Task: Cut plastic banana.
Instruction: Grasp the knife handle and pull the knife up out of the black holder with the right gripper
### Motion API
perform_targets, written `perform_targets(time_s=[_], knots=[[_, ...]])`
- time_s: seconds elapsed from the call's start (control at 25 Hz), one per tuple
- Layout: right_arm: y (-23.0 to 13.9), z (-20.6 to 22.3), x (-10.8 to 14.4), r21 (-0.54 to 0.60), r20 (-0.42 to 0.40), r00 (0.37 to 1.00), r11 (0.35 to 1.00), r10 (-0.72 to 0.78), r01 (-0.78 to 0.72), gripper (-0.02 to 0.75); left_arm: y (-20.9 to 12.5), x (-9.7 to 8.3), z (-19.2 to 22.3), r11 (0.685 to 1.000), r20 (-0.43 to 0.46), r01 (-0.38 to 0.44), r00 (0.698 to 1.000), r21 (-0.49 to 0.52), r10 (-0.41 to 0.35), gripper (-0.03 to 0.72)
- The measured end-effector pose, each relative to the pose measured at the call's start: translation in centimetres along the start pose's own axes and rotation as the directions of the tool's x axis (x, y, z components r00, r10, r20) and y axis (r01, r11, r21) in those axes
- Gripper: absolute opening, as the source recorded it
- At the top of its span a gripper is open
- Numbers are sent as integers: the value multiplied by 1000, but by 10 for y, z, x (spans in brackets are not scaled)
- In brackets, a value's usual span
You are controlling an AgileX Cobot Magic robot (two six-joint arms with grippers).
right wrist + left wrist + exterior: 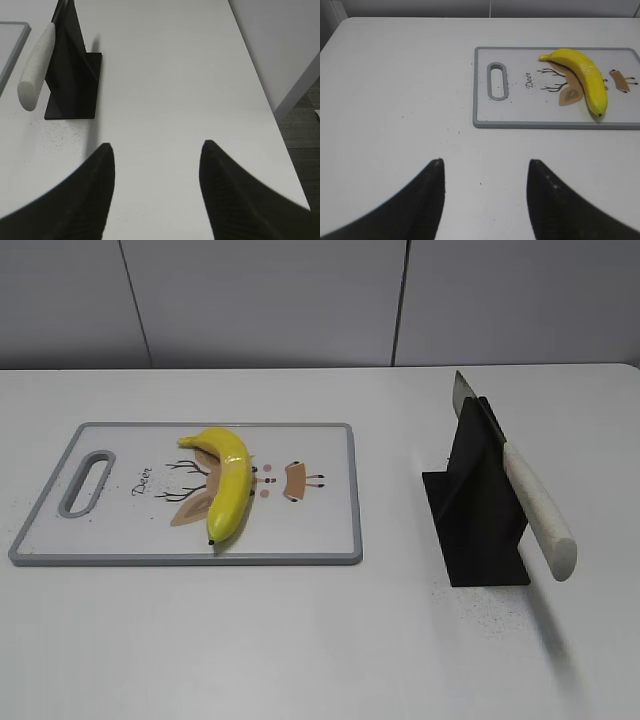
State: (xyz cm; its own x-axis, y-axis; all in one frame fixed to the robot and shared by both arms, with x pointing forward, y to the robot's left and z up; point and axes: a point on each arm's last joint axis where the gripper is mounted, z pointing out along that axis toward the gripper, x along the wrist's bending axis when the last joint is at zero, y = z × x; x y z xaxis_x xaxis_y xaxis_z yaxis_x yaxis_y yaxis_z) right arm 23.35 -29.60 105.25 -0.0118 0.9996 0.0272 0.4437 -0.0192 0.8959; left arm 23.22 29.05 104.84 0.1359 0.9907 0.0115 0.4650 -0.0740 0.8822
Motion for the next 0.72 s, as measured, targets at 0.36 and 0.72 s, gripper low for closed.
perform_targets(time_s=[0.36, 0.72], knots=[[0, 0, 0, 0, 0, 1000, 1000, 0, 0, 413, 0, 0, 0, 1000, 0, 0, 1000, 0, 0, 499], [0, 0, 0, 0, 0, 1000, 1000, 0, 0, 413, 0, 0, 0, 1000, 0, 0, 1000, 0, 0, 499]])
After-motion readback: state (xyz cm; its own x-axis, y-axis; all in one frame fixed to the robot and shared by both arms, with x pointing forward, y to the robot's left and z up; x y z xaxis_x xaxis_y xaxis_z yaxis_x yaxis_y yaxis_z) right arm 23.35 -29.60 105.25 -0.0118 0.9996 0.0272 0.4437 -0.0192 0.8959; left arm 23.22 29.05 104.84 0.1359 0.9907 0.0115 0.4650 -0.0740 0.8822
